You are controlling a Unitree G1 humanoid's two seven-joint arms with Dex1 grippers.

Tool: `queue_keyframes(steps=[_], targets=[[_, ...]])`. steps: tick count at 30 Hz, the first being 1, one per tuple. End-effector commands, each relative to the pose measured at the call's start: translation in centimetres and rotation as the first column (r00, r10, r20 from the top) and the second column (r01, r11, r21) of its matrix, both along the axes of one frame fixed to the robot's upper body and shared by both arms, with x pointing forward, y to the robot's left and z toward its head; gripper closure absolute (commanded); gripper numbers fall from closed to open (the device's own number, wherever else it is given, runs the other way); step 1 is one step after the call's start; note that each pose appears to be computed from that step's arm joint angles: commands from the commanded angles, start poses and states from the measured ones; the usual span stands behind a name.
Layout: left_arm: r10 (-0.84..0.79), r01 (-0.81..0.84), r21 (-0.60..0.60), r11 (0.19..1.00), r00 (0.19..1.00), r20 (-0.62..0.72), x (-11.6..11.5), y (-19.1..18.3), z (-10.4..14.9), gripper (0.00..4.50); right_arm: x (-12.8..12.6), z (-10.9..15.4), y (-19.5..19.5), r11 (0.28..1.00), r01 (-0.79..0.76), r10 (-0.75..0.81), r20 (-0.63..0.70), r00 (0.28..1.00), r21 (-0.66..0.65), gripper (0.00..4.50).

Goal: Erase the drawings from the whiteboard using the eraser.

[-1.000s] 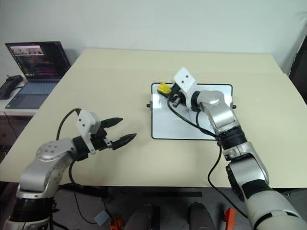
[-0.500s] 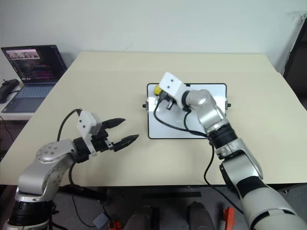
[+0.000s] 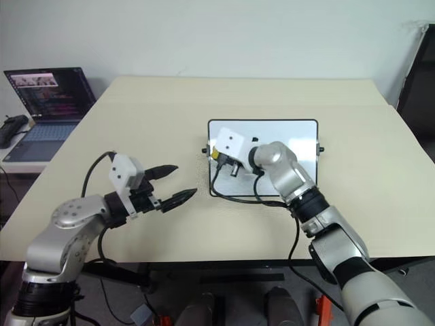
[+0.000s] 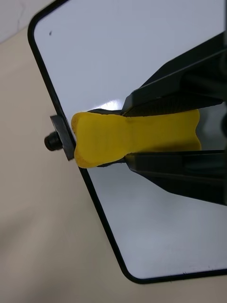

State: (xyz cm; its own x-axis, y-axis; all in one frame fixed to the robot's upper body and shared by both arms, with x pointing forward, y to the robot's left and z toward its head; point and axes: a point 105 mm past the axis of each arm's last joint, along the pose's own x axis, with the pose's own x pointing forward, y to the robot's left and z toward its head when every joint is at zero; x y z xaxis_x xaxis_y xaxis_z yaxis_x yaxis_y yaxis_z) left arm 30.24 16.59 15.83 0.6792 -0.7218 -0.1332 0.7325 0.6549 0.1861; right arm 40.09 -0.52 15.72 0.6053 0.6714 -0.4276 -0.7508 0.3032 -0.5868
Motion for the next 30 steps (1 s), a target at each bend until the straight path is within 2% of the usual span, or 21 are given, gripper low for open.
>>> queue_keyframes(steps=[1, 7, 10, 13, 16, 21, 26, 30], targets=[[-0.031, 0.031, 0.001, 1.0, 0.999, 0.04, 0.0, -0.5, 1.0, 0.0, 0.5, -2.6, -2.3, 0.994, 0.077, -0.082, -0.074, 0.994, -0.074, 3.73], [-0.043, 0.043, 0.002, 0.999, 0.998, 0.035, 0.2, -0.6, 0.8, 0.0, 0.4, -2.4, -2.9, 0.995, 0.063, -0.069, -0.075, 0.995, -0.077, 3.73], [-0.051, 0.051, 0.002, 0.999, 0.998, 0.035, 0.3, -0.6, 0.9, 0.0, 0.1, -1.3, -2.8, 0.999, 0.038, -0.04, -0.07, 0.997, -0.027, 3.73], [-0.058, 0.058, 0.004, 0.998, 0.998, 0.039, 0.5, -0.6, 1.1, 0.0, -0.2, 1.9, -2.7, 0.994, 0.045, -0.039, -0.064, 0.997, 0.097, 3.73], [-0.081, 0.082, -0.004, 0.997, 0.996, 0.048, 0.4, -0.9, 1.5, 0.0, -1.7, 6.5, -3.4, 0.967, 0.026, -0.012, -0.057, 0.998, 0.254, 3.73], [-0.144, 0.145, -0.013, 0.989, 0.987, 0.065, 0.5, -1.8, 2.6, 0.0, -3.6, 11.4, -7.6, 0.927, 0.076, -0.07, -0.03, 0.997, 0.367, 3.73], [-0.195, 0.198, -0.014, 0.98, 0.976, 0.097, 1.1, -2.8, 3.8, 0.0, -4.7, 11.6, -13.1, 0.934, 0.172, -0.179, -0.008, 0.984, 0.314, 3.73], [-0.225, 0.225, 0.009, 0.974, 0.969, 0.098, 1.5, -2.9, 4.1, 0.0, -6.0, 9.3, -16.9, 0.951, 0.233, -0.237, -0.004, 0.972, 0.205, 3.73]])
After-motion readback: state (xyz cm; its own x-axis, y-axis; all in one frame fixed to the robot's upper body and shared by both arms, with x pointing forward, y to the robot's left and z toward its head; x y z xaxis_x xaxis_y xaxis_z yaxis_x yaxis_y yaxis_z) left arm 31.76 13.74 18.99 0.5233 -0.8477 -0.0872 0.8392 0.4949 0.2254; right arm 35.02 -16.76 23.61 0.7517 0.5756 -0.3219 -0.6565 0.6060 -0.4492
